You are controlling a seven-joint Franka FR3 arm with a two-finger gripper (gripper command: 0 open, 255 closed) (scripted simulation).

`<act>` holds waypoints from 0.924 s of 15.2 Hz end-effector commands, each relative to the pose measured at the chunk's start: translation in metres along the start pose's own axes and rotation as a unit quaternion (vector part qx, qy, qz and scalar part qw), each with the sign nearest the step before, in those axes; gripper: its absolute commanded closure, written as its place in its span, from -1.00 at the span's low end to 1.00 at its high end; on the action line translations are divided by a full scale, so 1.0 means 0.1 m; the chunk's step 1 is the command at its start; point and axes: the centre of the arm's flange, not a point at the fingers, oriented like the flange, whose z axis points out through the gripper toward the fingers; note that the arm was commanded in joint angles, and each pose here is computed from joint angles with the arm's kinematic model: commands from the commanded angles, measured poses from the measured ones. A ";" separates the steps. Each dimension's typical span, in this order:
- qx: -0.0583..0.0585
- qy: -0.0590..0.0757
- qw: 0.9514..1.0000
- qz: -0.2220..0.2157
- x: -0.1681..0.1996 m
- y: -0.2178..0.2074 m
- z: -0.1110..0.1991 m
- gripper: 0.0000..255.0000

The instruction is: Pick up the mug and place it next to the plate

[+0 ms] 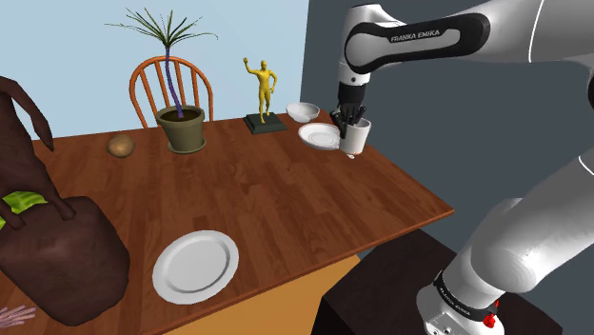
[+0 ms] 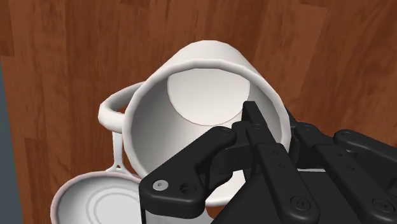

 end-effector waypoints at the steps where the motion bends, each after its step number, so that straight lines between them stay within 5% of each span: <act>1: 0.000 0.000 1.000 0.001 0.07 -0.27 -0.01 1.00; 14: 0.000 0.000 1.000 0.001 0.46 -1.94 -0.12 1.00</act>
